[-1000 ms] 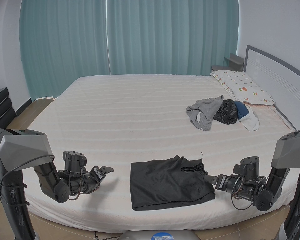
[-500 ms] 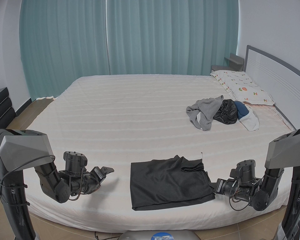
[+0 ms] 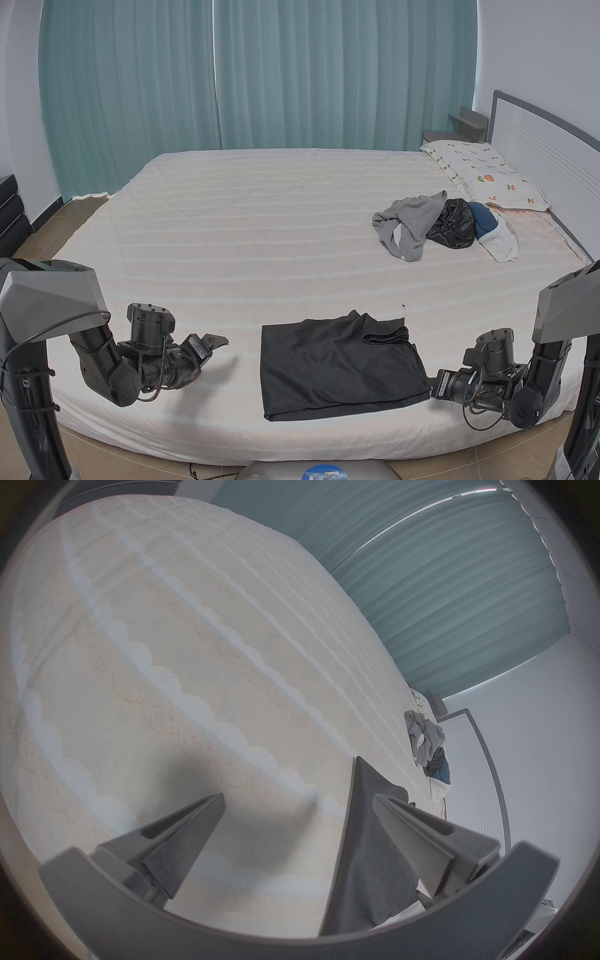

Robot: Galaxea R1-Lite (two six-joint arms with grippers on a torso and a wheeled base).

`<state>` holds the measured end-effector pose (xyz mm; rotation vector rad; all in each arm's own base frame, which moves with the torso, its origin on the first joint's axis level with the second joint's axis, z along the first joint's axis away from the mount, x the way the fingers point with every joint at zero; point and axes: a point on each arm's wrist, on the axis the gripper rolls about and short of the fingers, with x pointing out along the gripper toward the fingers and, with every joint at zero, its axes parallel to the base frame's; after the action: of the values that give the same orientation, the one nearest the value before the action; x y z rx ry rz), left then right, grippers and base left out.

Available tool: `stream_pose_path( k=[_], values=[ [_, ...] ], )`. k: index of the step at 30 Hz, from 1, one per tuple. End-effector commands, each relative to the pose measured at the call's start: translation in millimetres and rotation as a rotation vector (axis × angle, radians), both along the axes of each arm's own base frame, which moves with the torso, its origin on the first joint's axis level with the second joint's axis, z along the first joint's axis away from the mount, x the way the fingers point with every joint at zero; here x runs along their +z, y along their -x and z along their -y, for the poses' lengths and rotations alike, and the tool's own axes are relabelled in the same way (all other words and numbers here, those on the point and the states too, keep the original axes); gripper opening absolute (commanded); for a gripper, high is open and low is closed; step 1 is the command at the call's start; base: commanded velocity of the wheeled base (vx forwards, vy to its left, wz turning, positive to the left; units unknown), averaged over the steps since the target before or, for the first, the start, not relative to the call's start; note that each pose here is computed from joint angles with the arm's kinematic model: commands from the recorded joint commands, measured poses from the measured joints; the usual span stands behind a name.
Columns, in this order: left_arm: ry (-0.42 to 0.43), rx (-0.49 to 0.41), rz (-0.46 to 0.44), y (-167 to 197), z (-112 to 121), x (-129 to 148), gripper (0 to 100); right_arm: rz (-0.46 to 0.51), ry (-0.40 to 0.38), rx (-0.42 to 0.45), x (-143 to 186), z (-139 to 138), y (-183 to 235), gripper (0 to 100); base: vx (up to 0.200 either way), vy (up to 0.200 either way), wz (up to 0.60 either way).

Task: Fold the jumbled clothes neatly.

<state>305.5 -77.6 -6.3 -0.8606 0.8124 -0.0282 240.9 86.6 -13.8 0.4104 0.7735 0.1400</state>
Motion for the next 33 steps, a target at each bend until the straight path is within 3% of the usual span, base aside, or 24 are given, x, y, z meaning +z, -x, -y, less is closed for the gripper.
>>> stream_pose_path(
  k=[1,6,10,16,21,28,33],
  values=[
    [0.0,0.0,-0.001,0,0,0,100,0.0,0.007,-0.003,0,0,1,100,0.0,0.0,0.0],
    [0.0,0.0,-0.001,0,0,0,100,0.039,0.011,-0.028,6,1,-3,100,0.0,0.0,0.0],
    [-0.002,0.004,0.001,0,0,0,100,0.14,-0.034,-0.019,32,-3,-7,100,0.0,0.0,0.0],
    [-0.002,0.006,-0.001,1,0,0,100,0.221,-0.073,0.057,41,-36,-26,100,0.033,0.0,0.0],
    [-0.006,-0.002,-0.007,3,2,-1,100,0.236,-0.098,0.128,42,-65,-35,100,0.2,0.0,0.0],
    [-0.01,0.0,-0.01,3,2,-2,100,0.193,-0.103,0.19,26,-95,-46,100,0.0,0.0,0.0],
    [-0.01,0.0,-0.01,3,2,-2,100,0.151,-0.182,0.213,23,-108,-46,100,0.0,0.0,0.0]
  ],
)
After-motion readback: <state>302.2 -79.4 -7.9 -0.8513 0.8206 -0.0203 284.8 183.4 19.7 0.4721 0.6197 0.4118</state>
